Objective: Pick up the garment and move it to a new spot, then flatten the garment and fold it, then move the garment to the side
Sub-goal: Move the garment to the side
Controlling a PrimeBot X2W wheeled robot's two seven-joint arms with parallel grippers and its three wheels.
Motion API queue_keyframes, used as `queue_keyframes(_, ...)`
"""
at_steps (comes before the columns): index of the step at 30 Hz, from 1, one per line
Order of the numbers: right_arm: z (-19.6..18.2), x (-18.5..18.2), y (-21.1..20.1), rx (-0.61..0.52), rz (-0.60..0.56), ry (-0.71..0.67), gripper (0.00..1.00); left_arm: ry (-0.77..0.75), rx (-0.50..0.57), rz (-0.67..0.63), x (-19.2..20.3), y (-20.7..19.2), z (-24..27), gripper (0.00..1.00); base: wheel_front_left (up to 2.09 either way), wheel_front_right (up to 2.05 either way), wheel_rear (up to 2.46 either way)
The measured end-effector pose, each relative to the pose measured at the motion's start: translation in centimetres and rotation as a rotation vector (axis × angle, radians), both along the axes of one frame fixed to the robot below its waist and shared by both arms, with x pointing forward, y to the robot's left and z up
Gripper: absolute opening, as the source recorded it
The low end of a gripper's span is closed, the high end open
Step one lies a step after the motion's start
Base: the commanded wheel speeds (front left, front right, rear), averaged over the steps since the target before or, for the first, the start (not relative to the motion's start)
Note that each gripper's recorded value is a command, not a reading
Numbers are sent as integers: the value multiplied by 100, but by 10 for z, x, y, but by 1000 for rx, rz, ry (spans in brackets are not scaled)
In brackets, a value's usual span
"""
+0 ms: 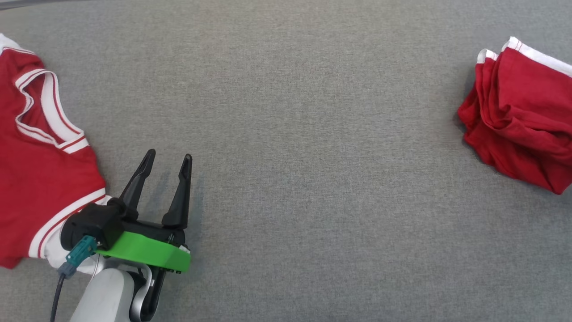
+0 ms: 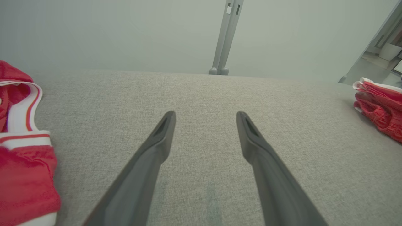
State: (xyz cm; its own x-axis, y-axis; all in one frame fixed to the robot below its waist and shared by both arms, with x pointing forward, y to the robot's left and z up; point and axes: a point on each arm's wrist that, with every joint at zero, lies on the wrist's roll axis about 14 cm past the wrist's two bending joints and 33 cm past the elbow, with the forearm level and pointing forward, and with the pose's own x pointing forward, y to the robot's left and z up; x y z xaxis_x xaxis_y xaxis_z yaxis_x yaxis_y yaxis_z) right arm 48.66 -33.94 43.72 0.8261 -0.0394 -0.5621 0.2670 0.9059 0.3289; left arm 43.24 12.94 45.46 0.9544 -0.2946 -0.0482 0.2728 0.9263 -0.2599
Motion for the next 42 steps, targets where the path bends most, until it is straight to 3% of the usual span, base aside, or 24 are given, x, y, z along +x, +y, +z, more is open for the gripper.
queue_keyframes(12, -5, -28, -43, -157, -107, 14, 0, -36, -2, -126, 27, -38, -4, 100, 0, 0, 0)
queue_keyframes(19, -4, -10, -63, -275, -130, 16, 0, -8, -11, -180, 36, -56, -18, 100, 0, 0, 0)
queue_keyframes(29, 13, 28, -86, -539, -67, 27, 0, 13, 26, -155, 35, -38, -25, 100, 0, 0, 0)
queue_keyframes(30, 14, 31, -88, -560, -64, 24, 26, 13, 28, -152, 35, -37, -24, 100, 0, 0, 0)
queue_keyframes(32, 14, 36, -88, -600, -51, 26, 100, 14, 32, -141, 34, -34, -24, 100, 0, 0, 0)
queue_keyframes(42, 15, 31, -100, -657, -77, 9, 100, 14, 23, -110, 34, -29, -22, 100, 0, 0, 0)
